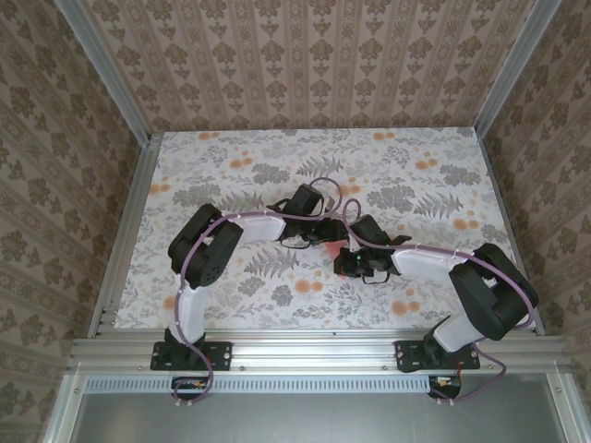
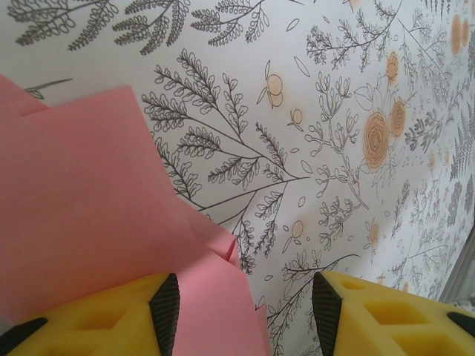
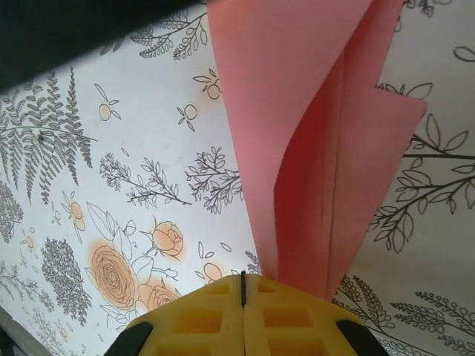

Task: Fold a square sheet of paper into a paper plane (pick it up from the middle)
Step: Fold the wing for the fifth time at the center of the table.

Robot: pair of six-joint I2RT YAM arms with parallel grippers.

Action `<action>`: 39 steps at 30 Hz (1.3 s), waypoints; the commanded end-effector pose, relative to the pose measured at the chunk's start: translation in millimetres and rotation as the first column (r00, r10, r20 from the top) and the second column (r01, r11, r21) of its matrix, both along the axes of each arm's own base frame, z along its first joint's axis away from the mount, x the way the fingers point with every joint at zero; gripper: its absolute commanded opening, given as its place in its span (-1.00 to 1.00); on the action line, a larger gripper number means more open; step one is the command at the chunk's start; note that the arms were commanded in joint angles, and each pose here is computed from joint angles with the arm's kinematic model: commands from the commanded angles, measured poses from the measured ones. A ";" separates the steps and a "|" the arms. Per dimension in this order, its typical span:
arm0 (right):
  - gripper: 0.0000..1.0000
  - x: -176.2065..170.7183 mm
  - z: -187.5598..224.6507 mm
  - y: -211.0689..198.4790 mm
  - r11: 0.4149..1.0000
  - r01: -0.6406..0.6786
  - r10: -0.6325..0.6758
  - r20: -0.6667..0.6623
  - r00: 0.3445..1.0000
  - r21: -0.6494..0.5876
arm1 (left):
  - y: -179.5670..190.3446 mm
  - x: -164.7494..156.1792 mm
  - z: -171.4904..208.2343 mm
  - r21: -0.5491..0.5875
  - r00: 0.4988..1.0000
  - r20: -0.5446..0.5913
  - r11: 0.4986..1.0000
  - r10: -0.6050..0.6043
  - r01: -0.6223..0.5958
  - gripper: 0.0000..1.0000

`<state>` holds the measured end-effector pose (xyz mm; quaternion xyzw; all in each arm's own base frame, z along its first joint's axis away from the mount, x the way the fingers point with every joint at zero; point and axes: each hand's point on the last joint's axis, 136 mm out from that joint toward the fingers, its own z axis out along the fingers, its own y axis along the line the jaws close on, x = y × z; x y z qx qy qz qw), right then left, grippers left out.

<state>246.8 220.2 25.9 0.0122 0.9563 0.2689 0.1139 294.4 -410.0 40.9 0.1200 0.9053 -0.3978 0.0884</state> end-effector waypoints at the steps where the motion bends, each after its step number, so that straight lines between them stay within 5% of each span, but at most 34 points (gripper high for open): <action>1: -0.85 -0.7 -7.6 -7.7 0.999 0.001 -0.001 -0.009 1.000 -0.054 | 8.6 -11.9 -25.8 0.070 0.998 -0.052 0.997 -0.024 0.027 0.07; 16: -0.87 -24.3 -43.1 -29.6 0.996 0.070 -0.077 -0.112 0.991 -0.063 | 13.5 -10.0 -29.3 0.081 0.998 -0.056 0.996 -0.018 0.023 0.06; 26: -0.85 13.9 30.2 18.3 0.965 0.041 -0.043 0.003 0.999 0.259 | 10.4 -8.6 -25.2 0.067 0.998 -0.056 0.997 -0.020 0.024 0.07; 39: -0.85 27.3 -24.6 -9.4 0.985 0.120 -0.110 -0.085 0.990 0.123 | 10.6 -8.6 -24.4 0.070 0.998 -0.058 0.997 -0.019 0.023 0.07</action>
